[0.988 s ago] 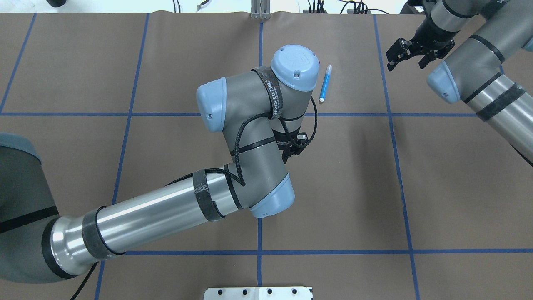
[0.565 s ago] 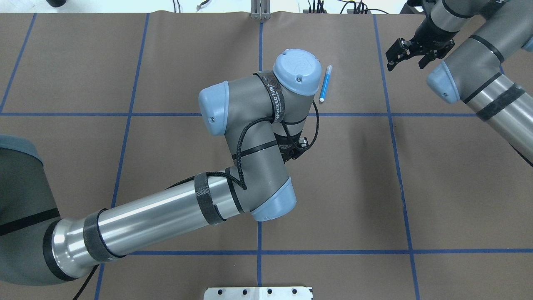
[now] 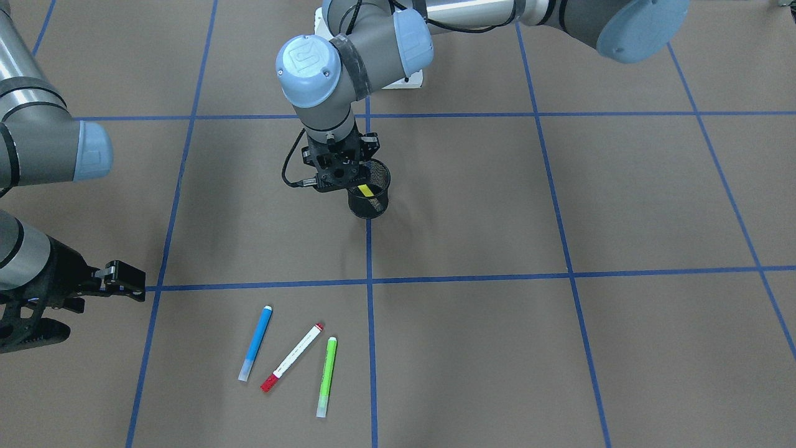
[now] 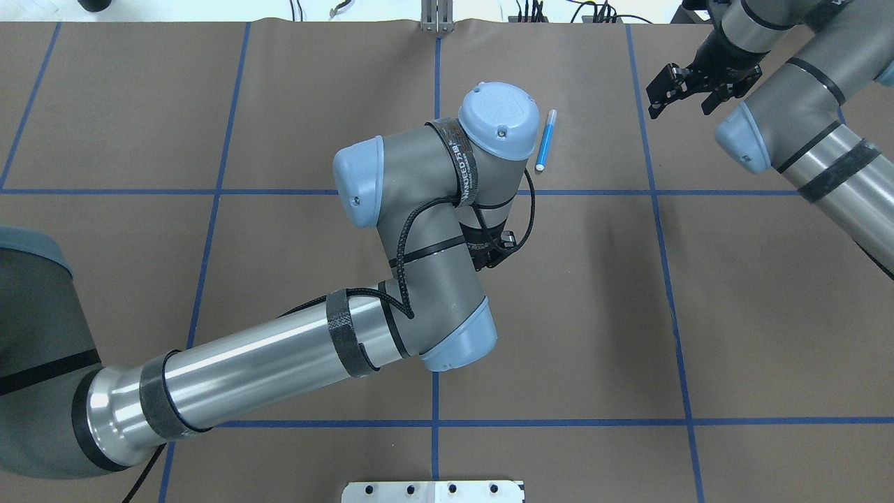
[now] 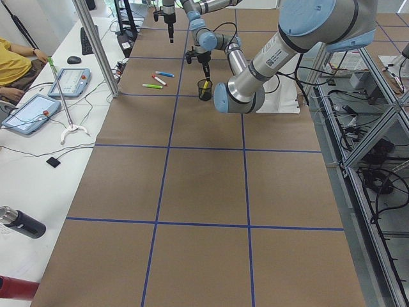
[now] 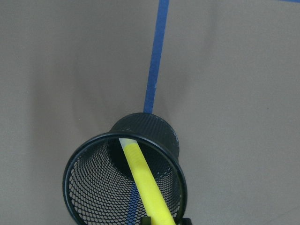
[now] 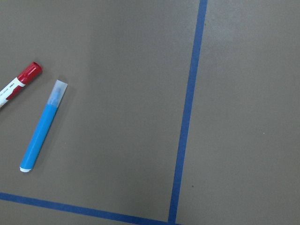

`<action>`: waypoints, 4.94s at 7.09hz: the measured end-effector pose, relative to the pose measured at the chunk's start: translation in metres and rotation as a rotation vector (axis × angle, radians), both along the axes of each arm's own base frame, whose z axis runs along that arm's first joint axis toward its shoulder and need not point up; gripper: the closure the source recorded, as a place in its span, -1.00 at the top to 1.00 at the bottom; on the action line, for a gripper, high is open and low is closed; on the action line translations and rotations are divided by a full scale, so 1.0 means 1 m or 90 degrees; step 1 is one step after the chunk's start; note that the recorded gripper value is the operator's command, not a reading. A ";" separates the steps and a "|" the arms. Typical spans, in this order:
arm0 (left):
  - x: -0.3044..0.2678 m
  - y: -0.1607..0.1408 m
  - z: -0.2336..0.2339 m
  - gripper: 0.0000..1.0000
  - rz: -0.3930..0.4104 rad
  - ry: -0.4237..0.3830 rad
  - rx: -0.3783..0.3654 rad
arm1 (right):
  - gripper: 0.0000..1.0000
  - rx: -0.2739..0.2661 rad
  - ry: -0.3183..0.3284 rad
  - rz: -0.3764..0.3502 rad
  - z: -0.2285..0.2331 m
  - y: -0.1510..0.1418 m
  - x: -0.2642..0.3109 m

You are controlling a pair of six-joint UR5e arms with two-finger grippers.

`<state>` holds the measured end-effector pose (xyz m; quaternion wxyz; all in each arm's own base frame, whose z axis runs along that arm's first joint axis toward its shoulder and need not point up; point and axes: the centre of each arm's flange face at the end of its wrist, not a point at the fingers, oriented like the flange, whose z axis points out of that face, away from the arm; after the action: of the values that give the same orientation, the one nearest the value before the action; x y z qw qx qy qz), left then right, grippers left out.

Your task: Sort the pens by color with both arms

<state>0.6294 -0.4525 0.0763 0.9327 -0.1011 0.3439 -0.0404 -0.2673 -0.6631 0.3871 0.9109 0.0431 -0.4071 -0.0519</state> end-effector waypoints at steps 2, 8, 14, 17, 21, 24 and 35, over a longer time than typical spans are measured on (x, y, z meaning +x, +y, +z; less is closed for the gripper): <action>-0.004 0.002 -0.003 -0.79 -0.001 -0.002 -0.001 | 0.99 0.001 -0.001 0.000 -0.001 0.000 0.000; -0.098 0.020 -0.051 -1.00 0.008 0.017 0.039 | 0.99 0.003 -0.001 0.000 -0.004 0.000 -0.001; -0.184 -0.024 -0.023 -1.00 -0.015 0.168 0.234 | 0.99 0.004 0.002 0.000 -0.001 0.001 -0.003; -0.128 -0.102 0.037 -1.00 -0.093 0.171 0.318 | 0.99 0.005 0.004 -0.004 0.002 0.003 -0.008; -0.041 -0.191 0.096 -1.00 -0.165 0.165 0.395 | 0.99 0.007 0.004 -0.009 0.001 0.005 -0.015; -0.016 -0.212 0.112 1.00 -0.185 0.172 0.419 | 0.99 0.006 0.003 -0.011 0.000 0.007 -0.019; -0.263 -0.134 0.154 1.00 0.005 0.092 0.367 | 0.99 0.056 0.037 -0.040 0.112 0.031 0.121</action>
<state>0.3665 -0.5862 0.2300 0.8962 0.1639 0.4062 0.0701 -0.1459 -0.6323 0.4994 0.9174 0.0690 -0.3790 -0.0997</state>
